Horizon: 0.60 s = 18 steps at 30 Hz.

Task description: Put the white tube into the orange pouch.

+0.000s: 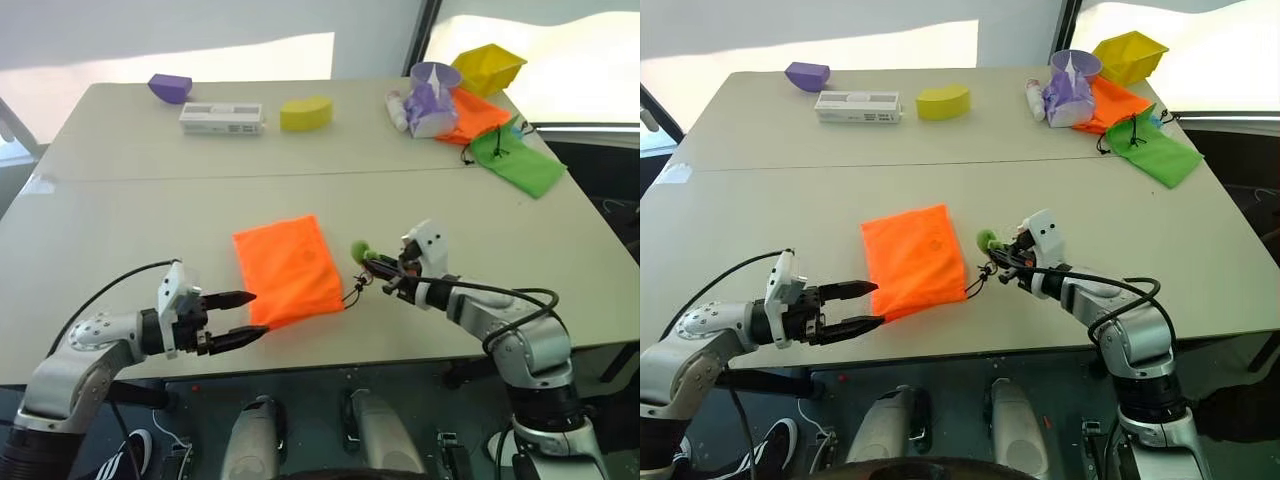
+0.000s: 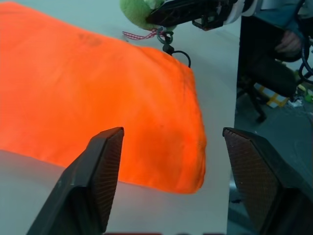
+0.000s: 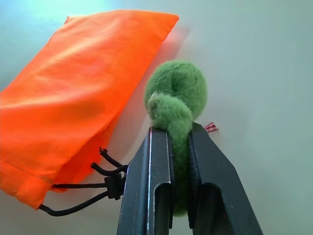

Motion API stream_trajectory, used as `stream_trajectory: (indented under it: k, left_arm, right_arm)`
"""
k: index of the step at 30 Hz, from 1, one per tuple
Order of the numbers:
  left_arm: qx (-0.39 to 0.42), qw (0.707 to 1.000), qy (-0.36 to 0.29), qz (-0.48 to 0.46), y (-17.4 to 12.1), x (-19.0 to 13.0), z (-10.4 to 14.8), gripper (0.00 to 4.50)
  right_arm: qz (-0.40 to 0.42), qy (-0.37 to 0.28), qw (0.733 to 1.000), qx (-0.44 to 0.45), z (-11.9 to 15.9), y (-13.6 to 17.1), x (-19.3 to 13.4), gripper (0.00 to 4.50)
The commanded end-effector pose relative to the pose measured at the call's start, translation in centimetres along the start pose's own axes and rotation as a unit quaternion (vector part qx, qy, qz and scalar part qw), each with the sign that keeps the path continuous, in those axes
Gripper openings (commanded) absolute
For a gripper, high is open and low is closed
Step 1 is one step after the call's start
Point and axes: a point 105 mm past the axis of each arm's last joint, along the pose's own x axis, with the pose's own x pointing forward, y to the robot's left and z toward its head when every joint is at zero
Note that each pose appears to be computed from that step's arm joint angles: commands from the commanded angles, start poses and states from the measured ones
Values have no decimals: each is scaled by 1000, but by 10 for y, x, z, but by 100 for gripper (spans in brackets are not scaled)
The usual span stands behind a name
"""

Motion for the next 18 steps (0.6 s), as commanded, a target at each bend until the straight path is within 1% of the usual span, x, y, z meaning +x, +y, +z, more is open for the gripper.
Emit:
stream_trajectory:
  k: [1,2,3,4,5,7,8,10,11,12,15,17,18]
  left_arm:
    - [-11,998,-21,-53,-10,-4,31,339]
    - [10,999,-19,-44,-2,3,40,339]
    - [56,997,-19,-40,2,13,50,339]
    - [106,993,-40,-28,9,29,66,339]
    - [129,990,-60,-15,14,43,79,339]
    - [132,988,-79,-14,16,63,90,339]
    - [132,987,-79,-36,10,74,88,339]
    - [114,988,-49,-90,-1,90,71,339]
    - [120,987,-40,-100,-1,95,65,339]
    - [102,988,-35,-107,1,100,64,339]
    - [128,984,0,-121,12,111,62,339]
    - [135,983,-2,-120,21,120,68,339]
    - [118,985,-1,-128,23,126,69,339]
  right_arm:
    - [-5,-29,1000,-1,12,1,-7,0]
    - [-8,-30,1000,3,12,0,-7,0]
    - [-11,-29,1000,2,12,0,-7,0]
    - [-16,-26,1000,-2,10,-1,-7,0]
    - [-19,-24,1000,-3,9,-2,-6,0]
    - [-22,-23,999,-6,8,-2,-5,0]
    - [-23,-23,999,-6,8,-2,-5,0]
    - [-24,-28,999,-3,10,-2,-3,0]
    - [-25,-30,999,-4,11,-1,-3,0]
    - [-28,-30,999,-7,11,-2,-2,0]
    - [-35,-31,999,-12,11,-3,-2,0]
    - [-37,-36,999,-12,12,-4,-2,0]
    - [-40,-39,998,-11,13,-4,-3,0]
